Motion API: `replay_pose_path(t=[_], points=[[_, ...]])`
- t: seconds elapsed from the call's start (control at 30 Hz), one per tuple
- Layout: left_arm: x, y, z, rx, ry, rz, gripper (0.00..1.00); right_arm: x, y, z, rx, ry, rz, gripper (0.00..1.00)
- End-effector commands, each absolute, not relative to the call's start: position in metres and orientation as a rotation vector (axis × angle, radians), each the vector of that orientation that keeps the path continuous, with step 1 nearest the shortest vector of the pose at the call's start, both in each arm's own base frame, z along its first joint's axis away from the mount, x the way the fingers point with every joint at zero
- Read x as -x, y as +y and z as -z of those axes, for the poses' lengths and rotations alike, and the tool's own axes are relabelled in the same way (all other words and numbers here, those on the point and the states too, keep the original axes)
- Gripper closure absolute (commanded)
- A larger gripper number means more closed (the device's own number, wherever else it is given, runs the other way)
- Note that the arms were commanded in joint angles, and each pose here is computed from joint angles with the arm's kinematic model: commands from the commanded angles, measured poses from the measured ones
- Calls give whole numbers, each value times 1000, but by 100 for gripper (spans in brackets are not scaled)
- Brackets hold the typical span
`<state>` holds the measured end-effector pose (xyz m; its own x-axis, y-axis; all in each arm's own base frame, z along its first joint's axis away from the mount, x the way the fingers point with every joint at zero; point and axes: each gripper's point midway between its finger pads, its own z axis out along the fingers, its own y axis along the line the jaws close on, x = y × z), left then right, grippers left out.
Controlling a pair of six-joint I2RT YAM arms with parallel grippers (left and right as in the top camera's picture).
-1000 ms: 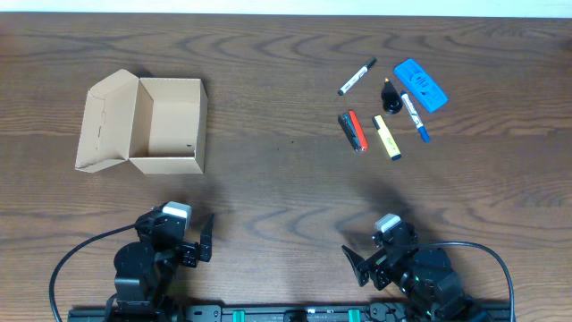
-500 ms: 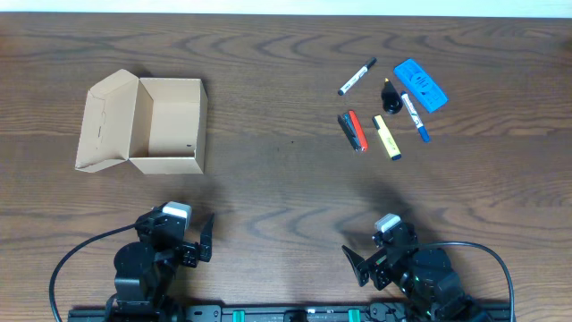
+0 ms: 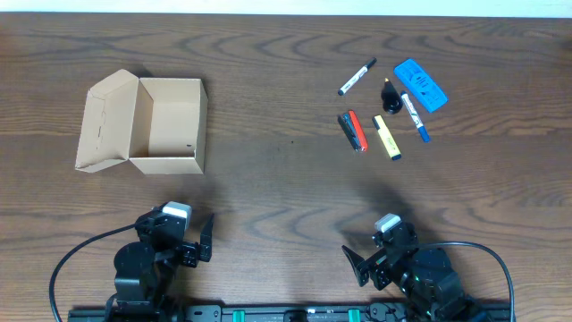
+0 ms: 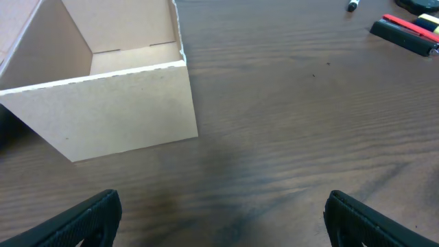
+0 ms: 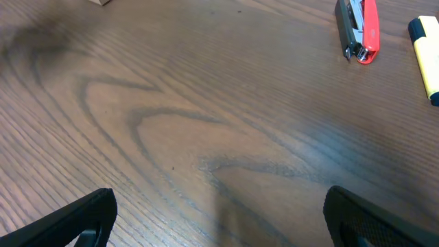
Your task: Pack container
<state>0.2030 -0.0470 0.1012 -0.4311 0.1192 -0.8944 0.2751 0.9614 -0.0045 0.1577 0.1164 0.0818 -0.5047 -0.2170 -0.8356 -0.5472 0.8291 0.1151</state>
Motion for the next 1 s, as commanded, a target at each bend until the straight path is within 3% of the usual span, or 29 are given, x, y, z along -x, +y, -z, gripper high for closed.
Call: replay_pose_path(t=[0.0,0.73,0.97], points=[[-203,-45,-97,-262,2028,182,5,-158,116,-80,576,2095,-447,1],[-204,-43,-97,-249,2029,168,5,-158,116,-80,576,2095,-447,1],[-195,-70,-100,195,2082,665,5,-158,116,-80,576,2095,-447,1]])
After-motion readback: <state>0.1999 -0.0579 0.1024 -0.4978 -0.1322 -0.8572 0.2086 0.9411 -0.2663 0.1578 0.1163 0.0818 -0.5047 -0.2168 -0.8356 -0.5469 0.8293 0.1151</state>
